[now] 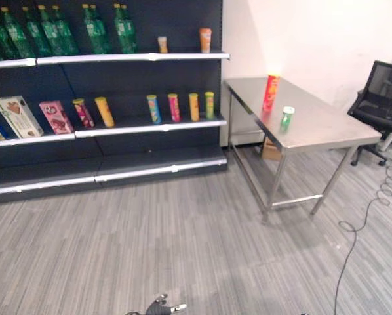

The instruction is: Put the goods on the table back onto the shelves and tidy them up.

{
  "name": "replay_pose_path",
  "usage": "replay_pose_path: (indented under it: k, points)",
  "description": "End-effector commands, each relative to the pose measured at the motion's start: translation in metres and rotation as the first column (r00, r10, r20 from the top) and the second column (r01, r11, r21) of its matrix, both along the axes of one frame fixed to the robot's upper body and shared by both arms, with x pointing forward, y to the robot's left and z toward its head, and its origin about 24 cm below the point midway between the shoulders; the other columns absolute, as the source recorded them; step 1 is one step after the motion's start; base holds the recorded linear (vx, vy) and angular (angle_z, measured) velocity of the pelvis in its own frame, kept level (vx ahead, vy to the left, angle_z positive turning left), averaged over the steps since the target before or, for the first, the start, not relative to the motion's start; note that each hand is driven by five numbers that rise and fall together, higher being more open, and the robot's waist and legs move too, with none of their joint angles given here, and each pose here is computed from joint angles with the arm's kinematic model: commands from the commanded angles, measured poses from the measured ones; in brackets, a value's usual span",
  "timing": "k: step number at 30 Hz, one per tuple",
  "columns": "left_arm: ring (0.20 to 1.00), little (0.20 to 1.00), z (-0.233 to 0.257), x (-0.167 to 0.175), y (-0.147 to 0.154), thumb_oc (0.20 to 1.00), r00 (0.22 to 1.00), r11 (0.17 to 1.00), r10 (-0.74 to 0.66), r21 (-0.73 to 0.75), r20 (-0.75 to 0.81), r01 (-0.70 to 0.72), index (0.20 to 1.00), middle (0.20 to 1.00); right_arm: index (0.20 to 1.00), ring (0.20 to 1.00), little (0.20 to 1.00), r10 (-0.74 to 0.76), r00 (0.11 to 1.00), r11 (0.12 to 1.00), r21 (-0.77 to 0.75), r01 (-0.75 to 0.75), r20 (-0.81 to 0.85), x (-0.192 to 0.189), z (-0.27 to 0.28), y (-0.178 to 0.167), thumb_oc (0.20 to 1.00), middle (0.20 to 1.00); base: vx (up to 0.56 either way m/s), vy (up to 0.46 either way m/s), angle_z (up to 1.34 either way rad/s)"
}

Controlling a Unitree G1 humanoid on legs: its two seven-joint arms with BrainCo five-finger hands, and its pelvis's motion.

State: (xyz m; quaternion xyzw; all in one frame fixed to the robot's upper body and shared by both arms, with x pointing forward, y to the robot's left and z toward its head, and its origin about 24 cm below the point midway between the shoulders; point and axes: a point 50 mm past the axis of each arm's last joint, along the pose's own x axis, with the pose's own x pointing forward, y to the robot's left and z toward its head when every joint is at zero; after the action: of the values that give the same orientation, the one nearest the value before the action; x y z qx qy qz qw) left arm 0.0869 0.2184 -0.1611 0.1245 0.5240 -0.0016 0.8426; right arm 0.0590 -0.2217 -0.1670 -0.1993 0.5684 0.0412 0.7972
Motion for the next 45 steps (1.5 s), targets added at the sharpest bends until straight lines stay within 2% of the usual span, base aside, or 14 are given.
replay_pose_path:
  k: [1,34,45]
  points:
    - [1.0,1.0,0.005,0.025,-0.003,1.0,0.998,0.999,-0.032,0.001,0.056,0.032,1.0,1.0,1.0,1.0,1.0,0.082,0.995,0.996,-0.029,-0.08,0.051,0.027,0.005,-0.005,1.0,1.0,0.0,0.0,0.0]
    - [1.0,1.0,0.002,0.016,-0.002,1.0,0.999,0.999,-0.038,0.016,0.021,0.037,1.0,1.0,1.0,1.0,1.0,0.084,0.996,0.996,-0.025,-0.083,0.036,0.021,0.004,-0.005,1.0,1.0,0.0,-0.008,0.0]
    - [1.0,1.0,0.003,0.018,0.002,1.0,0.999,1.0,0.029,0.001,0.039,-0.029,1.0,1.0,1.0,1.0,1.0,0.061,0.996,0.998,-0.015,-0.06,0.07,0.03,0.008,-0.009,1.0,1.0,-0.02,-0.073,0.01]
